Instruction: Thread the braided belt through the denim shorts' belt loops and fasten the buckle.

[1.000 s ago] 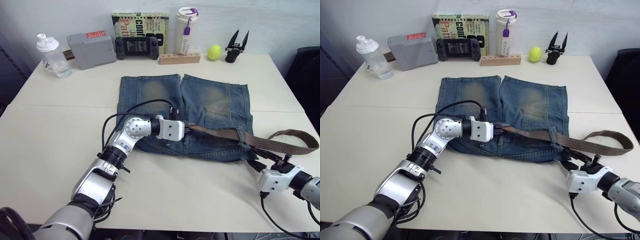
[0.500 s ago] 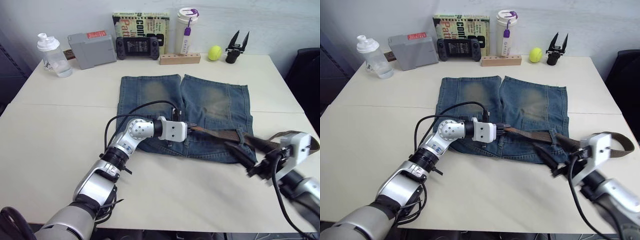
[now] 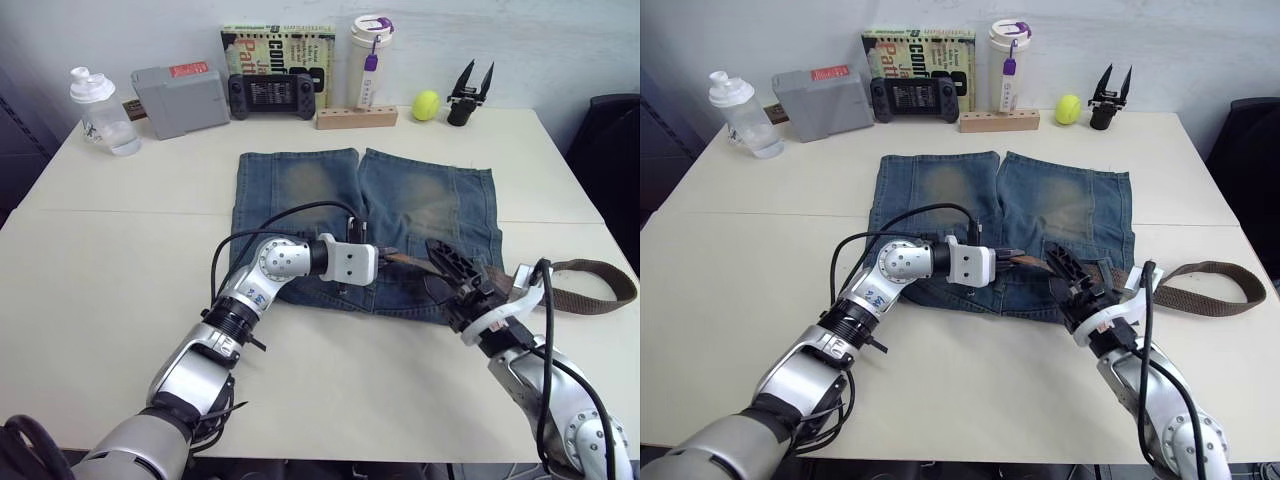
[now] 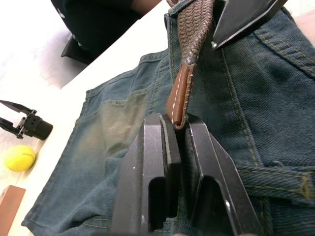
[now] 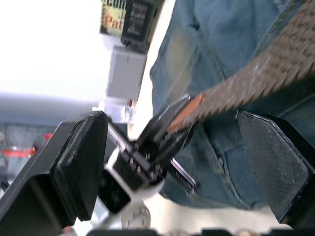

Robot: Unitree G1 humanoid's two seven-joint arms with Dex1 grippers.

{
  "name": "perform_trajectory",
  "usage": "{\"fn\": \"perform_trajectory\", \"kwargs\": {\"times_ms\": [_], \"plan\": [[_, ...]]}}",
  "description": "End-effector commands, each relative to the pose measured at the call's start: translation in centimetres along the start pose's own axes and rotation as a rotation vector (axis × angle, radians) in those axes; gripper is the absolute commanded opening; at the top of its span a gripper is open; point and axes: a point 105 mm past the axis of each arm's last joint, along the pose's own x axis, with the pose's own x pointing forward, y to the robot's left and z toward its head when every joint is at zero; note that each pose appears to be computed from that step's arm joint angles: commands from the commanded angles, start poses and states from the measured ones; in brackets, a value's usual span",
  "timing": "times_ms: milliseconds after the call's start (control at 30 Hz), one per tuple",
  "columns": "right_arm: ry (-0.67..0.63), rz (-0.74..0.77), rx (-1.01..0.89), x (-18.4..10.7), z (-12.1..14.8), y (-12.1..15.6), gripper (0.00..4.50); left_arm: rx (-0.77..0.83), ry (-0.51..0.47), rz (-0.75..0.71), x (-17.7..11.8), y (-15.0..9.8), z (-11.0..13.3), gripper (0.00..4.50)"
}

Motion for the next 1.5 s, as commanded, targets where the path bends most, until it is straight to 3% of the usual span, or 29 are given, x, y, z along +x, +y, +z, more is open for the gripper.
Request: {"fn": "perform_trajectory", "kwargs": {"times_ms": [33,100,200,433,467,533,667,833,900,1033,1300,1400,1500], "plan": [[-0.016,-0.001,0.017,0.5,0.3,0.1,4.42,0.035,-0.039,0.024,0.1,0.7,1.4,0.0],[-0.036,-0.011,0.034,0.5,0.6,-0.1,4.42,0.035,-0.038,0.025,0.1,0.7,1.4,0.0],[-0.042,-0.02,0.035,0.5,0.7,-0.4,3.57,0.036,-0.035,0.026,0.0,0.7,1.3,0.0],[-0.101,-0.034,0.058,0.7,1.4,-1.1,0.34,0.005,-0.071,0.021,-0.5,0.8,1.8,0.0],[-0.107,-0.035,0.059,0.8,1.5,-1.2,0.11,0.0,-0.079,0.016,-0.6,0.7,1.8,0.0],[-0.122,-0.037,0.06,1.0,1.8,-1.4,0.11,-0.031,-0.097,0.015,-1.1,0.8,2.0,0.0],[-0.131,-0.034,0.055,1.3,2.0,-1.6,0.0,-0.114,-0.108,0.029,-2.5,1.8,1.9,1.52],[-0.081,-0.007,-0.142,1.7,1.8,-1.7,0.0,-0.373,-0.079,0.053,-7.2,4.0,0.9,3.73],[-0.077,0.004,-0.178,1.9,1.7,-1.8,0.0,-0.484,-0.059,-0.005,-9.1,3.5,0.8,4.43],[-0.066,0.016,-0.237,2.4,1.0,-2.5,0.0,-0.626,-0.047,-0.052,-12.3,3.5,1.5,4.43],[0.015,0.077,-0.279,2.7,-1.9,-3.3,0.0,-0.725,0.028,-0.001,-14.3,3.6,0.8,4.43],[-0.016,0.137,-0.17,2.2,-1.5,-3.2,0.0,-0.741,0.05,-0.014,-14.5,2.9,0.5,4.43],[-0.032,0.134,-0.197,2.0,-0.6,-3.7,0.0,-0.755,0.063,-0.038,-14.6,2.2,0.5,4.43]]}}
